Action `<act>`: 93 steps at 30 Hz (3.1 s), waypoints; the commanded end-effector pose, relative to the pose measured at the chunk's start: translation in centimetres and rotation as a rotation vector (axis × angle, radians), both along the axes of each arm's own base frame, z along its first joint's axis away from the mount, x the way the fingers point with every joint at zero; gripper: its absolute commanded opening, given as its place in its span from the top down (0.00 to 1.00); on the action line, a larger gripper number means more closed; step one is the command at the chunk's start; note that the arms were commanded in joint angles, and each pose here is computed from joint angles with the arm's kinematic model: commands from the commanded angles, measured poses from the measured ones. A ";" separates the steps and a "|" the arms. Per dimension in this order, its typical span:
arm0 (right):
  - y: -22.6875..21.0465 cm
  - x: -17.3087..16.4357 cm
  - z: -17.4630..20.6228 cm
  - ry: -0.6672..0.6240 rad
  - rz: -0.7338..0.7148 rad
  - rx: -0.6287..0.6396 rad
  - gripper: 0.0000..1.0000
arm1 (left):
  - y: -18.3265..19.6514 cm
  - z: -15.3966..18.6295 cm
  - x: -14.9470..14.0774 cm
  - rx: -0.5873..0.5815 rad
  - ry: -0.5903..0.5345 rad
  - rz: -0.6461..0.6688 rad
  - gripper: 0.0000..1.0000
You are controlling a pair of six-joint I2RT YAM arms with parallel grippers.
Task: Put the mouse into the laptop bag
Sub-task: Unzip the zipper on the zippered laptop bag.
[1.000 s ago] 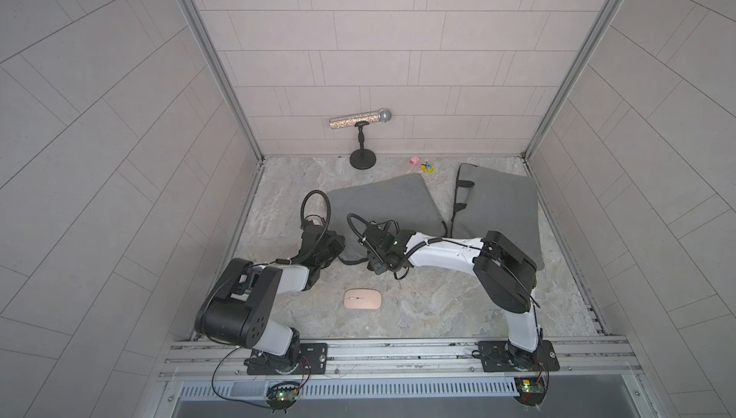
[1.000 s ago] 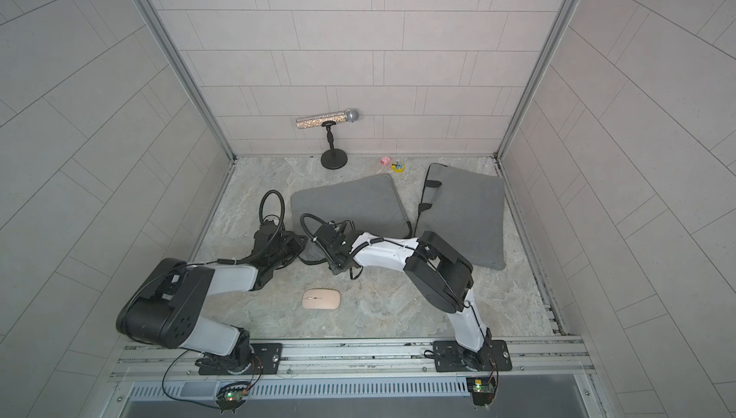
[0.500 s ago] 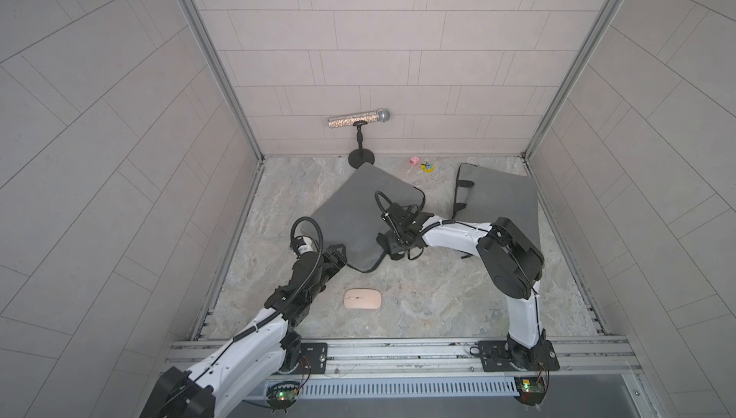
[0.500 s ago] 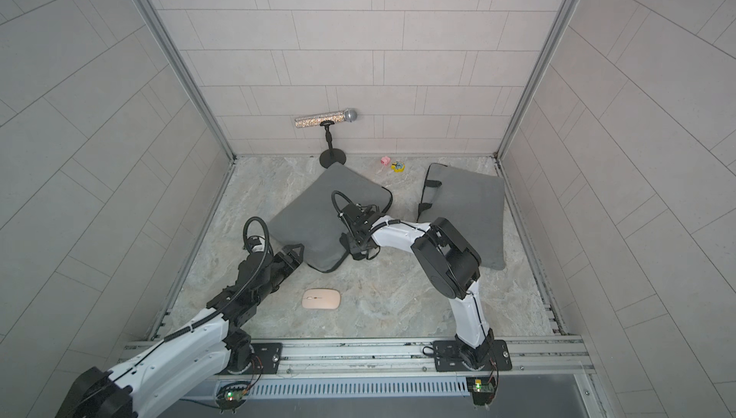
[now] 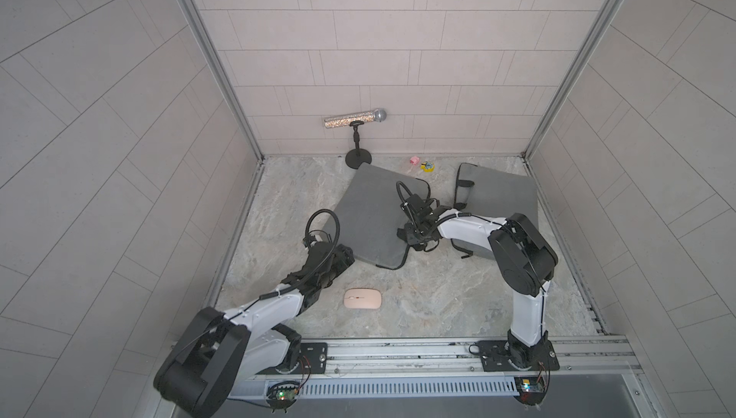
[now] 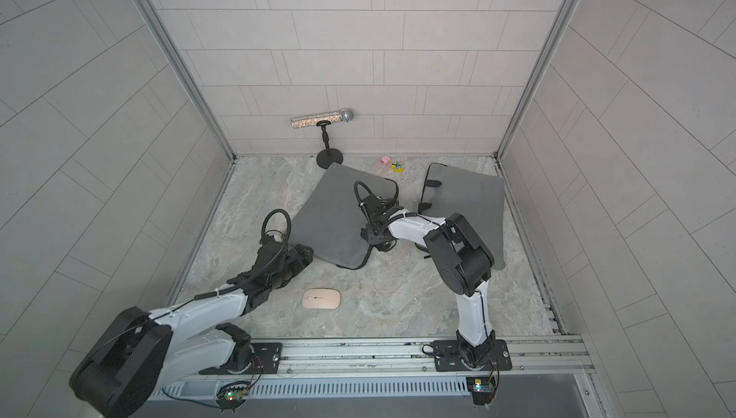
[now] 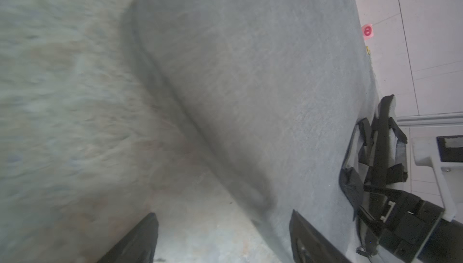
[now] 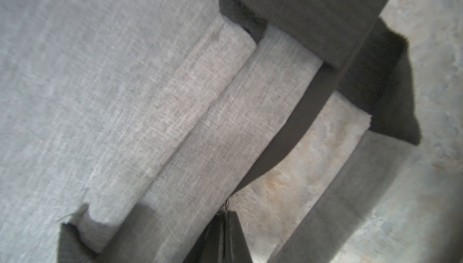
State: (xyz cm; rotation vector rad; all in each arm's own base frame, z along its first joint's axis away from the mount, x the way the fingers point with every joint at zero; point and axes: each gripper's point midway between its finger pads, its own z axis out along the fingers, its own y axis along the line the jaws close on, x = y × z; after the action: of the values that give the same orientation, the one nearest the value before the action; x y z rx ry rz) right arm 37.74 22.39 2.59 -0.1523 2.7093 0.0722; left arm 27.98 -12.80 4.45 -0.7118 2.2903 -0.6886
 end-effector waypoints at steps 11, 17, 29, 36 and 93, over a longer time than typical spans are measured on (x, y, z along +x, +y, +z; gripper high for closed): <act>0.4 -2.7 -0.2 -0.004 0.055 -0.012 1.00 | -3.9 0.7 2.8 -0.070 -0.034 -0.085 1.00; 1.5 -5.4 1.3 -0.048 0.093 0.021 1.00 | -2.9 1.0 2.4 -0.044 -0.045 -0.036 1.00; 4.6 -12.1 3.0 -0.119 0.180 0.118 1.00 | -1.9 0.8 1.8 -0.027 -0.045 0.011 1.00; 5.1 -12.8 2.8 -0.142 0.176 0.110 1.00 | -0.1 1.4 0.9 0.012 -0.050 0.066 1.00; 2.9 -1.8 1.2 -0.040 0.080 0.063 1.00 | 2.3 7.9 -2.5 0.022 -0.118 0.073 0.24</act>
State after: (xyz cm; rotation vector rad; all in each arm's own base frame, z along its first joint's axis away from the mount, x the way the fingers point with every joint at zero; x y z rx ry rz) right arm 36.00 25.74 4.24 -0.2111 2.6362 0.2257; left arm 25.37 -9.28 10.90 -0.8170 2.1125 -0.6242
